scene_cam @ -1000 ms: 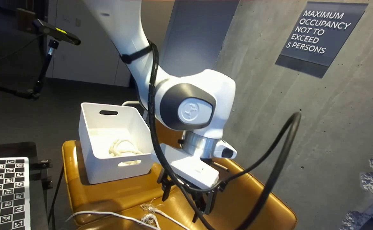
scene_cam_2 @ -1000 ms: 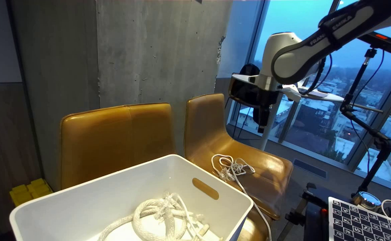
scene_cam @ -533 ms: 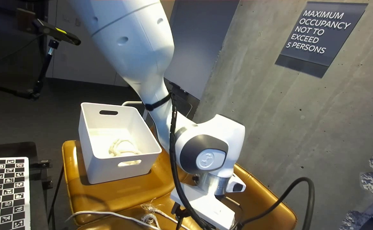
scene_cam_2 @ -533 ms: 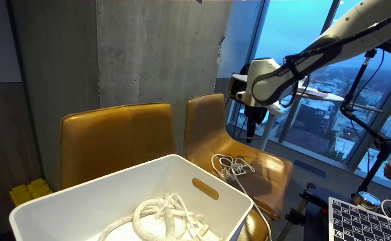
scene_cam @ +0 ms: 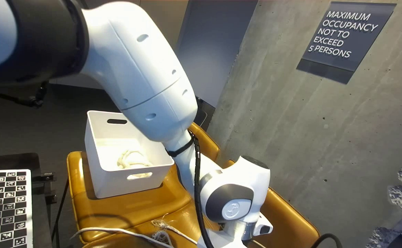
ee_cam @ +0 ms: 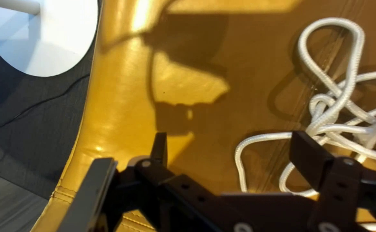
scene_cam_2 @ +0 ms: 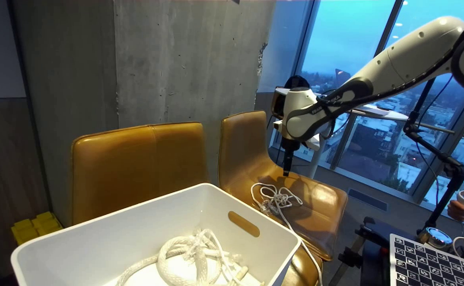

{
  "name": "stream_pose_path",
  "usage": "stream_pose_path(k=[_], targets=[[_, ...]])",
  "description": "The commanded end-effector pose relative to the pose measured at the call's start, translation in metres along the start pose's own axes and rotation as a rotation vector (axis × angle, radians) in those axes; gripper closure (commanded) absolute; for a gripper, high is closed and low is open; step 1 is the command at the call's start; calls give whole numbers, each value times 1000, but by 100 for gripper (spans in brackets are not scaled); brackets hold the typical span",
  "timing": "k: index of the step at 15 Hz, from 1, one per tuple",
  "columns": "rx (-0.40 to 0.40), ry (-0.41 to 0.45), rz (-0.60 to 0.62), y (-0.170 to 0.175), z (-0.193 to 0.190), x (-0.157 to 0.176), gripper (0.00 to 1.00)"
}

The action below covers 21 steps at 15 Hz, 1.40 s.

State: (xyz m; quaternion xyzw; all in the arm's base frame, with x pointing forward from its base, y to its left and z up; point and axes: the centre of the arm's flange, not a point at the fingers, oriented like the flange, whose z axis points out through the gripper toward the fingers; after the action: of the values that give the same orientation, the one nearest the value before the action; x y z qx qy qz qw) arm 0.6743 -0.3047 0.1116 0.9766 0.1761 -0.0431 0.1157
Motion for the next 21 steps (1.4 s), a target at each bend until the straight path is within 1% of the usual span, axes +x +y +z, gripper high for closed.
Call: stream_pose_path(k=[1, 4, 5, 7, 8, 11, 13, 15, 18, 21], targets=[[-13, 21, -22, 24, 32, 37, 8], [-20, 41, -33, 17, 47, 53, 10], [-23, 50, -38, 13, 50, 59, 13], [-27, 63, -48, 5, 58, 67, 14], [-27, 66, -52, 0, 64, 70, 12], [-16, 62, -62, -16, 82, 70, 12], [-4, 52, -66, -25, 92, 66, 39], [0, 42, -69, -31, 96, 62, 53], [2, 25, -55, -28, 92, 55, 74], [5, 9, -48, -26, 86, 43, 98]])
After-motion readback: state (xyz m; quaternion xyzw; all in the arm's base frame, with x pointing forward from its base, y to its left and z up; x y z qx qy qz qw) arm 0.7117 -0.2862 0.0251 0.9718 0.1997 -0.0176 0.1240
